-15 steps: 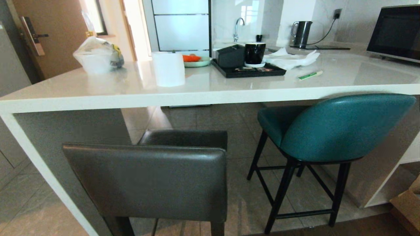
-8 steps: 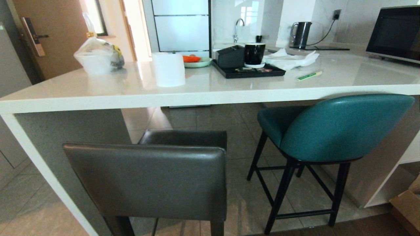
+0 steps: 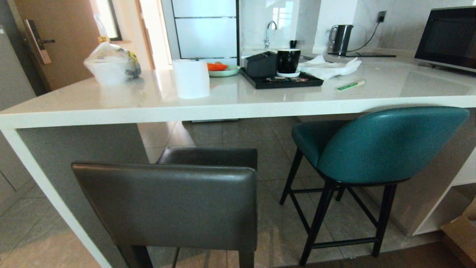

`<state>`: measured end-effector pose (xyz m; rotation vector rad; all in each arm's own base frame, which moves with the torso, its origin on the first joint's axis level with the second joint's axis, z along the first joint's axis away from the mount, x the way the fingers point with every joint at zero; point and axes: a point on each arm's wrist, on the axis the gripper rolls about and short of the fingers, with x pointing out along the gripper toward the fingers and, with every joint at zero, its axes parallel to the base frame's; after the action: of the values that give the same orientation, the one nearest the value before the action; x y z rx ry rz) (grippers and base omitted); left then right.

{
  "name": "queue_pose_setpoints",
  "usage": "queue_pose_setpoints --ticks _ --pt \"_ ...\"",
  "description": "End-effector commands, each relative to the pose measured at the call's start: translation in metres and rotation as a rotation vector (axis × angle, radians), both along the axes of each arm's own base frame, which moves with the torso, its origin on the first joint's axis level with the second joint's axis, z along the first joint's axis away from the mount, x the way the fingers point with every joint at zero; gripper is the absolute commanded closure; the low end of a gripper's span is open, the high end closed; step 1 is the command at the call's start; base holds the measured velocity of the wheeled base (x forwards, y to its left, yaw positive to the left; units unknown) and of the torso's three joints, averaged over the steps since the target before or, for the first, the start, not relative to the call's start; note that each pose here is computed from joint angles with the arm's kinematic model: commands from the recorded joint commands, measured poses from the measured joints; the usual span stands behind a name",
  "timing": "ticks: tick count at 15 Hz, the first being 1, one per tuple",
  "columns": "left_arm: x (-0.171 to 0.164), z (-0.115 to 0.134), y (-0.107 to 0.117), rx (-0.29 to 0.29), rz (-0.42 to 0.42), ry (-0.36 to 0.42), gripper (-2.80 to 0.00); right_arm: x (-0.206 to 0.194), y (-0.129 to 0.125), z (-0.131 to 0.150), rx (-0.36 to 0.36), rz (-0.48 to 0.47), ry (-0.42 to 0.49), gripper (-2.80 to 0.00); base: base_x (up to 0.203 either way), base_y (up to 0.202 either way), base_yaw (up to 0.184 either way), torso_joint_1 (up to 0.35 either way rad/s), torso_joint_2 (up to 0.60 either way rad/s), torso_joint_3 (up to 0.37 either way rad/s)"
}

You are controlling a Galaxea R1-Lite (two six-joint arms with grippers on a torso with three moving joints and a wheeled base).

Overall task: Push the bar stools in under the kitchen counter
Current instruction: Pull the gray chair out from under the dining table

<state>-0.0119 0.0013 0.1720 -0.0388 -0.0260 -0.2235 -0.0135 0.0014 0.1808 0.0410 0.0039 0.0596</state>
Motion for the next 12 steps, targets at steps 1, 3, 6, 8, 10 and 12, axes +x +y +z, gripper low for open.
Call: queue_pose_setpoints --ticks 1,3,6,8,10,12 --pt "0.014 0.008 -0.003 0.008 -0.12 0.068 0.0 0.023 0.002 0.008 -0.027 0.081 0.108 0.0 0.0 0.0 0.0 0.0 0.0 0.0" --pt "0.015 0.006 -0.003 0.01 -0.199 0.102 0.0 0.037 0.003 0.007 -0.034 0.132 0.181 0.0 0.0 0.0 0.0 0.0 0.0 0.0" --pt "0.013 -0.004 0.0 0.025 -0.178 0.134 0.0 0.045 0.005 0.008 -0.056 0.229 0.208 0.0 0.0 0.0 0.0 0.0 0.0 0.0" --pt "0.014 -0.004 0.001 0.028 -0.092 0.131 0.0 0.041 0.005 0.008 -0.054 0.224 0.187 0.0 0.0 0.0 0.0 0.0 0.0 0.0" --pt "0.012 -0.001 0.003 0.022 -0.082 0.109 0.0 0.03 0.004 0.008 -0.046 0.21 0.139 0.0 0.0 0.0 0.0 0.0 0.0 0.0" --pt "0.011 0.002 0.003 0.019 -0.073 0.101 0.0 0.025 0.004 0.008 -0.037 0.185 0.119 0.0 0.0 0.0 0.0 0.0 0.0 0.0"
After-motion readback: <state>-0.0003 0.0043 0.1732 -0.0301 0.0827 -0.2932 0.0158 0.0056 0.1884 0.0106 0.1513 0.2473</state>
